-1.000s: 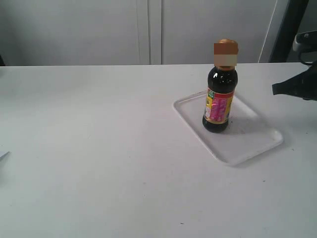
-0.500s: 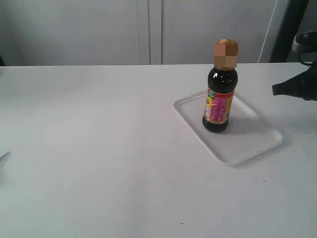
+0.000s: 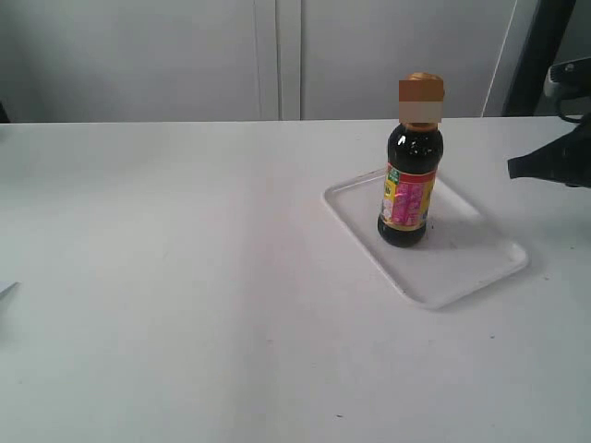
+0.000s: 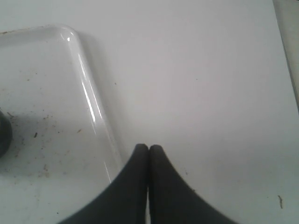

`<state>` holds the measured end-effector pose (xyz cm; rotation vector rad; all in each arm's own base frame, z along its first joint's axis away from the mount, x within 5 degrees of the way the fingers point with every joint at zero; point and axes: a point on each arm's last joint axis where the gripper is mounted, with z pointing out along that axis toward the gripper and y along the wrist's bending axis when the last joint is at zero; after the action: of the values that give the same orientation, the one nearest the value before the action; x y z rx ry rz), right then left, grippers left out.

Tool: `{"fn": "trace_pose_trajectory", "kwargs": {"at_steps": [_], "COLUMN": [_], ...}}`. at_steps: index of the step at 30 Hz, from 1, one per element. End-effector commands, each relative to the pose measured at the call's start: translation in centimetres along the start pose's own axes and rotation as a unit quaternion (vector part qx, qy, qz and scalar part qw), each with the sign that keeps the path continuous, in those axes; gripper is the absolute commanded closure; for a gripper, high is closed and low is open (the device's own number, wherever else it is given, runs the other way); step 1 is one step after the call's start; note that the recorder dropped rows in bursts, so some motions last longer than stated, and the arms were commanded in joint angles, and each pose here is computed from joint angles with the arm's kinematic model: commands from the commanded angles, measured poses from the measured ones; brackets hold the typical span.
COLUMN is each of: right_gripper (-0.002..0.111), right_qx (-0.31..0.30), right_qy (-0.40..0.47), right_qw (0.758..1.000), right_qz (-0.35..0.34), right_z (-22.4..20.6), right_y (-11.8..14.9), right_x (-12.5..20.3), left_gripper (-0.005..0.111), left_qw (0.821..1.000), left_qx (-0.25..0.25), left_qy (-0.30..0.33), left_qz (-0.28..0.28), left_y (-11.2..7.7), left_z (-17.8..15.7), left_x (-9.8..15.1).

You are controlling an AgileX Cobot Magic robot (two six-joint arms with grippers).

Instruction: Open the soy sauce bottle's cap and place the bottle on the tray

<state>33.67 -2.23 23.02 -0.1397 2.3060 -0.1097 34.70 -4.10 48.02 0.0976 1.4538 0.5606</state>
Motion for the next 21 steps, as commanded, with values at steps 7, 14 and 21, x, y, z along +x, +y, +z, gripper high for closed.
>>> {"fn": "trace_pose_trajectory", "kwargs": {"at_steps": [7,14,21], "right_gripper": [0.108,0.108,0.108], "right_qx": [0.001,-0.001,-0.003], "right_qy": [-0.001,0.006,0.013], "right_qw": [1.0,1.0,0.999], "right_qz": [-0.011,-0.011,-0.036], "right_z": [0.1,-0.1,-2.4], "right_y": [0.0,0.0,-0.1], "right_x": [0.0,0.0,-0.6], "left_gripper": [0.107,0.107,0.107], "left_qw": [0.963,0.914,0.862], "left_qx": [0.052,0.201,0.313], "left_qy": [0.247,0.347,0.397], "left_qz": [0.097,0.054,0.03], "left_y": [-0.1,-2.5,-4.1], "left_z": [-1.5,-3.3,-5.1], "left_x": [4.2,5.7,6.1]}}
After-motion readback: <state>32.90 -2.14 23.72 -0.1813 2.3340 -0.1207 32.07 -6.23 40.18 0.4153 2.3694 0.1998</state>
